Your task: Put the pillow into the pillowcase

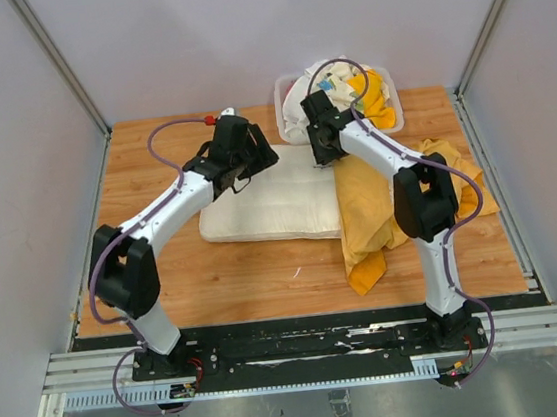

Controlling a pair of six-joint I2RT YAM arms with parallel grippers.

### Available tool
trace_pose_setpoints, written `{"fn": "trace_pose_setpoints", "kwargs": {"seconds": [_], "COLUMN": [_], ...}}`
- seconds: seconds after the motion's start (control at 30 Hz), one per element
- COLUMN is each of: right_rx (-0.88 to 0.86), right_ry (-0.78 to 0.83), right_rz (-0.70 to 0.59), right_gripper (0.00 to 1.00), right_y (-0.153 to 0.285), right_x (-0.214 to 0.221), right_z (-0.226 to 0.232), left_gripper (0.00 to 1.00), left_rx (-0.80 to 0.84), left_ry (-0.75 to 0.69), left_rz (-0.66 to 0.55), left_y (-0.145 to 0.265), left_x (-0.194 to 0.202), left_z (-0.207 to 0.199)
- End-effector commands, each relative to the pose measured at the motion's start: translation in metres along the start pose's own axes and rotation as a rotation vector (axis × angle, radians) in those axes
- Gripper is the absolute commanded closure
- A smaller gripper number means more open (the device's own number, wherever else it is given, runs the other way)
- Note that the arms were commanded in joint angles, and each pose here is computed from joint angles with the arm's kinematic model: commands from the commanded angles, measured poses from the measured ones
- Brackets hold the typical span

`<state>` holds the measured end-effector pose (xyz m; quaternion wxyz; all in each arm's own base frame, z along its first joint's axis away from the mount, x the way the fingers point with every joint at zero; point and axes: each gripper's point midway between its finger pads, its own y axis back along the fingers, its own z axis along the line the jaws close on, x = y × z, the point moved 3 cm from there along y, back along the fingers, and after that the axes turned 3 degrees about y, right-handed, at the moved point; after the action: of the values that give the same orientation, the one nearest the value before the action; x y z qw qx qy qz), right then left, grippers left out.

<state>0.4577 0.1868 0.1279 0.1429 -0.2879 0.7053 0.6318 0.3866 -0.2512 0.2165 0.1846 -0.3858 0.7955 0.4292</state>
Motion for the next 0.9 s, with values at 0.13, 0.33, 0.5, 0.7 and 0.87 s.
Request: {"fn": "trace_pose_setpoints", "kwargs": {"seconds": [0.13, 0.33, 0.5, 0.7, 0.87], "right_rx": [0.069, 0.072, 0.058, 0.045, -0.052], "right_ry": [-0.061, -0.051, -0.043, -0.057, -0.081], "right_rz": [-0.004, 0.016, 0.052, 0.054, 0.064], "right_gripper": [0.57, 0.65, 0.86, 0.99, 0.99], "right_y": [-0.008, -0.016, -0.024, -0.017, -0.009], "right_x": [-0.010, -0.007, 0.000, 0.004, 0.014], "right_z": [-0.029, -0.028, -0.024, -0.024, -0.012], "left_gripper": [0.33, 0.33, 0.31, 0.30, 0.29], "left_rx": [-0.066, -0.043, 0.005, 0.113, 0.140], "left_ry": [-0.166, -0.283, -0.397, -0.526, -0.616], "left_rz": [-0.076, -0.074, -0.043, 0.019, 0.044], "left_y": [-0.063, -0.101, -0.130, -0.153, -0.163], "left_x": [-0.044, -0.063, -0.063, -0.050, -0.046], "left_z": [0.026, 0.025, 0.022, 0.017, 0.019]}}
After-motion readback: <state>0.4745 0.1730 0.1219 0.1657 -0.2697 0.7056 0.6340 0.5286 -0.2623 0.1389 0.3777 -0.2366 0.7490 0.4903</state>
